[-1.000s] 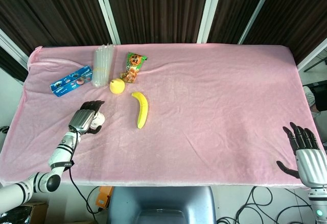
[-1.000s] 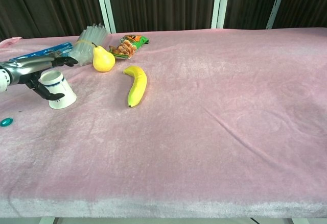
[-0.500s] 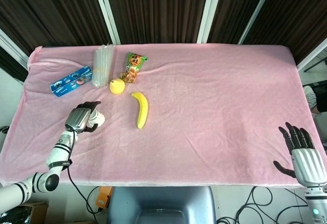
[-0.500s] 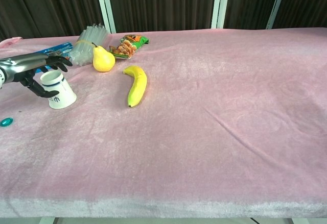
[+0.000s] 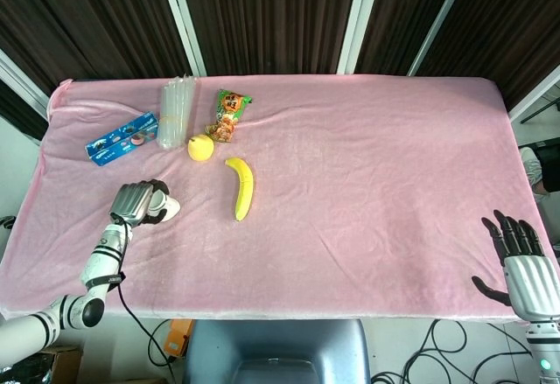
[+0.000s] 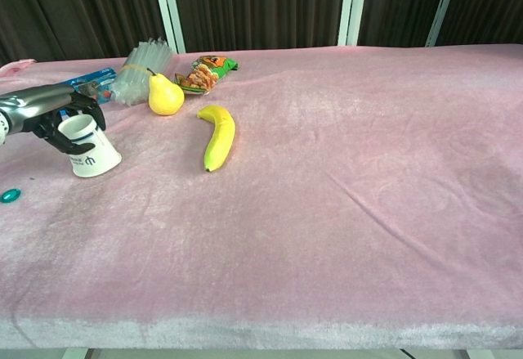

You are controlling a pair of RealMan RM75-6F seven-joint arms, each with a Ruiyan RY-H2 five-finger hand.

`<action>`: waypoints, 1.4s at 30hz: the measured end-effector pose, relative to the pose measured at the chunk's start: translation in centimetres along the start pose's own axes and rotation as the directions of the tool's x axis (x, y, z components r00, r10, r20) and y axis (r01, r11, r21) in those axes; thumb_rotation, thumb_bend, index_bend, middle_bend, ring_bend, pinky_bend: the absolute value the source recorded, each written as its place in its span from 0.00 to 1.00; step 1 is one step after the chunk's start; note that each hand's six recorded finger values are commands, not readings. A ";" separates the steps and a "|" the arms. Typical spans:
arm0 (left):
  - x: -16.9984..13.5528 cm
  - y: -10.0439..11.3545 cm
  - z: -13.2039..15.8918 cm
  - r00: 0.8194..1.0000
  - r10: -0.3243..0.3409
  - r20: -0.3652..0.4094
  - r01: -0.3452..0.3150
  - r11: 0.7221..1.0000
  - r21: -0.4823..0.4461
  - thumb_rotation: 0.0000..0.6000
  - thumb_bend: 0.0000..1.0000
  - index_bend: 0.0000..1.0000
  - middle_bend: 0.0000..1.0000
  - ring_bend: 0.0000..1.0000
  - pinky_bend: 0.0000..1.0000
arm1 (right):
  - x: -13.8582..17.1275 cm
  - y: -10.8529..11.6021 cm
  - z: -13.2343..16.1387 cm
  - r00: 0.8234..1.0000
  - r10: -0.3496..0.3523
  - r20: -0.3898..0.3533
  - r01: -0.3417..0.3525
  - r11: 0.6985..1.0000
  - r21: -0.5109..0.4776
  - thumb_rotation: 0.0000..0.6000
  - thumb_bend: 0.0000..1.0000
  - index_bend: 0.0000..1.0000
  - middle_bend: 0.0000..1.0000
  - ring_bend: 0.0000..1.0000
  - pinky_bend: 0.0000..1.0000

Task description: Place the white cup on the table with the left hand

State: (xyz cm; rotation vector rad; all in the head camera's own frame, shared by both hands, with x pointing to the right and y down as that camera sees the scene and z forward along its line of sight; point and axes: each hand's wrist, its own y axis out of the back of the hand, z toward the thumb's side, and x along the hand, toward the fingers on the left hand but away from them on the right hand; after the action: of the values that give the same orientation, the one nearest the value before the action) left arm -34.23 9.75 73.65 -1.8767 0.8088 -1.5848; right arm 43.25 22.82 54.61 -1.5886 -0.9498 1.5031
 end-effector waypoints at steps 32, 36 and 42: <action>-7.5 -1.2 -7.4 0.997 0.032 -0.075 -0.025 0.995 0.093 1.00 0.41 0.44 0.45 0.41 0.38 | -0.5 -1.3 1.2 0.999 0.037 -0.019 -0.036 0.999 0.026 1.00 0.28 0.00 0.00 0.00 0.00; -7.7 -1.6 -7.9 0.997 0.011 -0.082 -0.003 0.995 0.097 1.00 0.41 0.35 0.38 0.36 0.35 | -0.5 -1.3 1.1 0.999 0.035 -0.015 -0.035 0.999 0.027 1.00 0.28 0.00 0.00 0.00 0.00; -8.0 -2.0 -8.0 0.997 -0.022 -0.078 0.028 0.996 0.079 1.00 0.39 0.00 0.02 0.04 0.23 | -0.4 -1.3 1.1 0.999 0.035 -0.015 -0.035 0.999 0.029 1.00 0.28 0.00 0.00 0.00 0.00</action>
State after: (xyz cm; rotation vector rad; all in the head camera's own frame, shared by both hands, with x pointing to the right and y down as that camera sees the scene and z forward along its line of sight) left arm -42.93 16.75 71.09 -1.7850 0.7459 -1.6891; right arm 42.11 23.06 55.90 -1.6017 -0.8927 1.5195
